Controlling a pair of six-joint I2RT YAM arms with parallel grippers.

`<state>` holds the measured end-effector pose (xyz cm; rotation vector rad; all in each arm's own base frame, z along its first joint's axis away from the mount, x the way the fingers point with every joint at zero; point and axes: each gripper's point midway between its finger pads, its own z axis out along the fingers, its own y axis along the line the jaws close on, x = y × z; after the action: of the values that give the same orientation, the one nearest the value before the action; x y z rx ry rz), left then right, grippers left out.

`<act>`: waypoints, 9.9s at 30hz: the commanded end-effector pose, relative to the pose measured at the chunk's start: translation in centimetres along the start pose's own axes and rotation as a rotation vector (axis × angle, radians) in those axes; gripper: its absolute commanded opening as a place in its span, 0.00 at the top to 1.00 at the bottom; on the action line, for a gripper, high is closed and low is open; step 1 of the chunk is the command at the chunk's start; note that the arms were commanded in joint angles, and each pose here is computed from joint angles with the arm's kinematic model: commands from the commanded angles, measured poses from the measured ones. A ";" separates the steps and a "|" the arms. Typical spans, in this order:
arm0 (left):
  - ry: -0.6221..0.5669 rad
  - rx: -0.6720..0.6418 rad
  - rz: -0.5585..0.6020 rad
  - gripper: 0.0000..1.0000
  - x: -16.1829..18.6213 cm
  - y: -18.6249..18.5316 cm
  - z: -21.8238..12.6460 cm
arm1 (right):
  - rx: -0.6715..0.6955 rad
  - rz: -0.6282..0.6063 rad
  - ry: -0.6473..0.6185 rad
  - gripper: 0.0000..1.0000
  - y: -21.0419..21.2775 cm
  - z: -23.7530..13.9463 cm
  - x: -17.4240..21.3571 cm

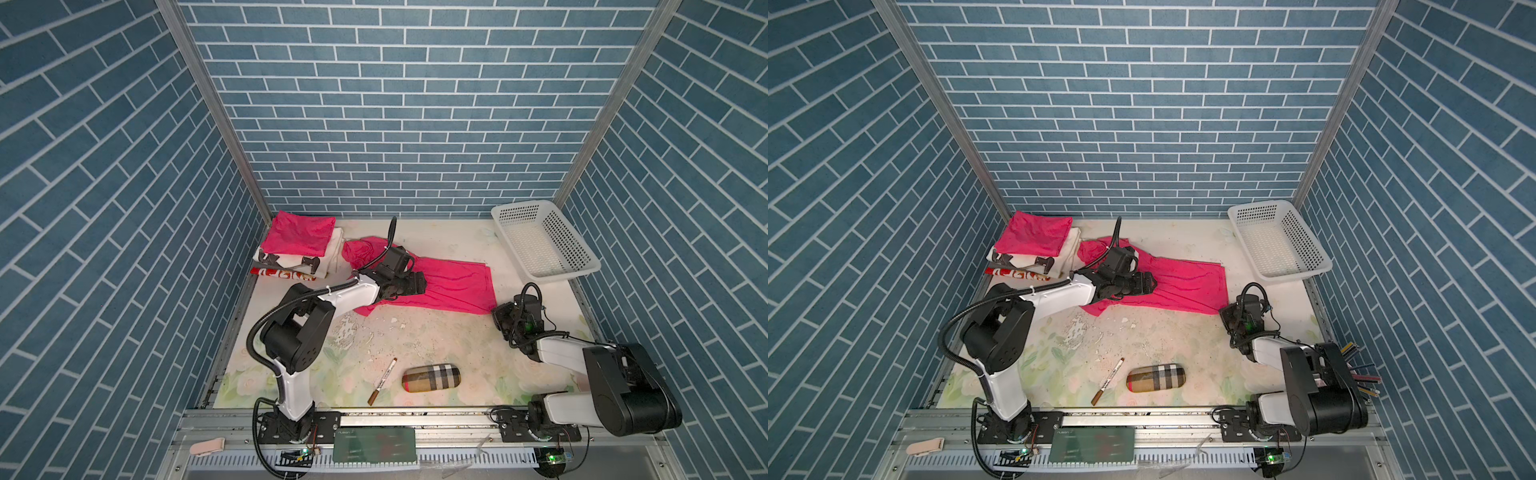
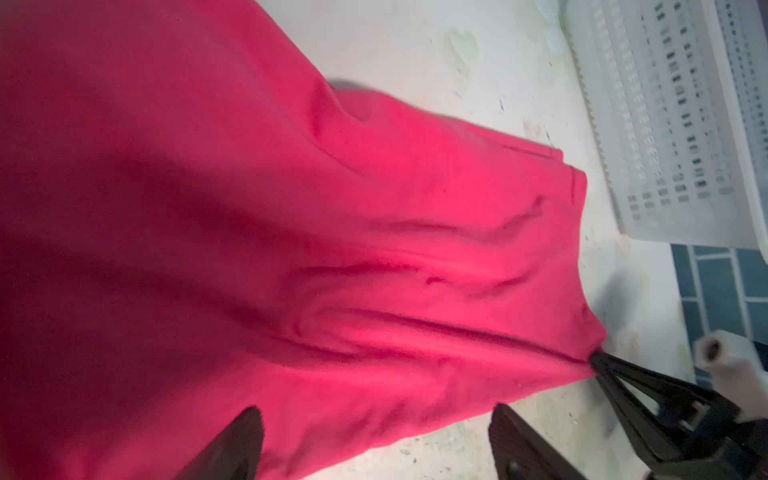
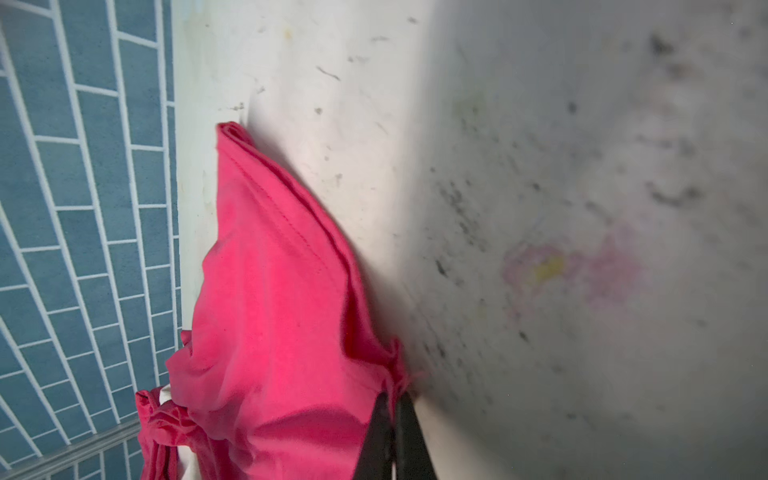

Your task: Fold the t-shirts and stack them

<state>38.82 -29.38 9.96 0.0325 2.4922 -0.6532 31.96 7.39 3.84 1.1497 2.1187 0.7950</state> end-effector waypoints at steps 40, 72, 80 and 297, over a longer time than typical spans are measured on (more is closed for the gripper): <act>0.022 -0.315 -0.151 0.40 4.5 17.8 -2.3 | -0.058 -0.357 -0.005 1.00 5.4 -0.1 -7.4; 0.005 -0.194 -0.147 0.12 5.9 11.1 -10.1 | -0.094 -0.368 -0.002 1.00 7.2 0.7 -9.1; 0.017 -0.157 -0.175 0.12 4.8 12.0 -6.3 | -0.107 -0.362 0.007 1.00 7.2 0.4 -8.6; -1.097 0.253 0.066 1.00 -26.9 -5.3 -52.4 | -0.817 -0.881 -0.535 1.00 39.4 -37.1 -14.8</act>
<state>40.29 -8.09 58.08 -0.1629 1.5085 -0.7353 35.15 4.45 56.28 -0.0272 1.4581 0.6645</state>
